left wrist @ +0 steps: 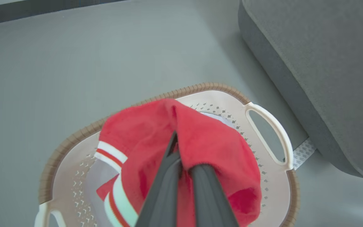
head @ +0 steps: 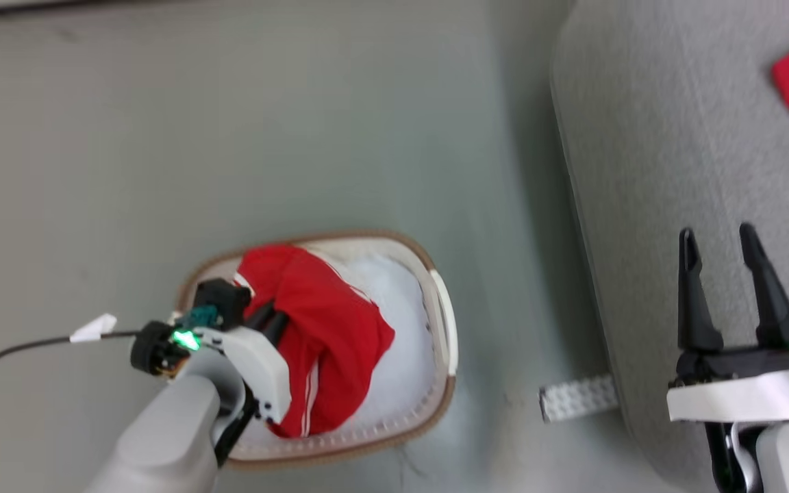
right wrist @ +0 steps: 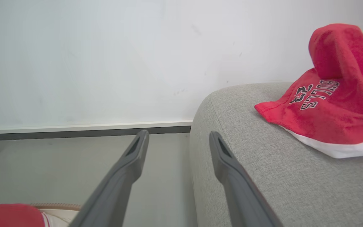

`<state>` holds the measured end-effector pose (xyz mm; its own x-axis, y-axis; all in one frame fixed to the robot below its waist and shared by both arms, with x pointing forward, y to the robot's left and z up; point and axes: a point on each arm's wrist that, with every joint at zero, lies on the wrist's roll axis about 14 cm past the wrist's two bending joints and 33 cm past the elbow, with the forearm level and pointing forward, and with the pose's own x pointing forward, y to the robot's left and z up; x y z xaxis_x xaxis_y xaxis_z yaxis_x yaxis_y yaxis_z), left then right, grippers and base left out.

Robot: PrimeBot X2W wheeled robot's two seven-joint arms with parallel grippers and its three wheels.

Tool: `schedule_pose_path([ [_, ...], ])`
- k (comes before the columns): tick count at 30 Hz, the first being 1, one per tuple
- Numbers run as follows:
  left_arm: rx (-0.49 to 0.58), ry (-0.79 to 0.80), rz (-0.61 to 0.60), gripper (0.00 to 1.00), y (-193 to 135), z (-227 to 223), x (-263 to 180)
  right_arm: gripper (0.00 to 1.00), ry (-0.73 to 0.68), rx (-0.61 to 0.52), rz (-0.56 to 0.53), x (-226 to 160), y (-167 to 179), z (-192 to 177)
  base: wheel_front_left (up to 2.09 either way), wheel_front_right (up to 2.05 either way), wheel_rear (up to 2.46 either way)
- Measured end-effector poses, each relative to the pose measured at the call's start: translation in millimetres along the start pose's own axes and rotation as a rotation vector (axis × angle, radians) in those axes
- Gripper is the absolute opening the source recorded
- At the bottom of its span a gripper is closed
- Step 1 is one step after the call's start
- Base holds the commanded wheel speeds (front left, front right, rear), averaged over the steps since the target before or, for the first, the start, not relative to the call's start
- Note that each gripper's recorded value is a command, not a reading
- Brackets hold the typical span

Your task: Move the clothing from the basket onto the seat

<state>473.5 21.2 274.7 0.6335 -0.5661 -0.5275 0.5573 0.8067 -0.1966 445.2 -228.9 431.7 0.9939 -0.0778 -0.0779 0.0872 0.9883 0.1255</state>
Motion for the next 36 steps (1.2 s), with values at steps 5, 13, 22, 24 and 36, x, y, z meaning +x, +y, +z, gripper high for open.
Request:
schedule_pose_path([
  [5, 0.003, -0.129, 0.036, 0.00, -6, 48, -40, 1.00, -0.040, 0.022, 0.019, -24, 9, 21, 0.00, 0.00, 0.00],
  [13, 0.062, -0.375, 0.102, 0.00, -23, 132, -112, 1.00, -0.106, 0.052, 0.073, -66, 29, 49, 0.00, 0.00, 0.00],
  [22, 0.168, -0.618, 0.148, 0.00, -48, 214, -196, 1.00, -0.216, 0.036, 0.194, -92, 66, 85, 0.00, 0.00, 0.00],
  [24, 0.185, -0.642, 0.157, 0.00, -52, 223, -209, 1.00, -0.235, 0.036, 0.230, -94, 78, 91, 0.00, 0.00, 0.00],
  [36, 0.212, -0.654, 0.121, 0.00, -82, 231, -231, 1.00, -0.299, 0.006, 0.552, -124, 181, 108, 0.00, 0.00, 0.00],
])
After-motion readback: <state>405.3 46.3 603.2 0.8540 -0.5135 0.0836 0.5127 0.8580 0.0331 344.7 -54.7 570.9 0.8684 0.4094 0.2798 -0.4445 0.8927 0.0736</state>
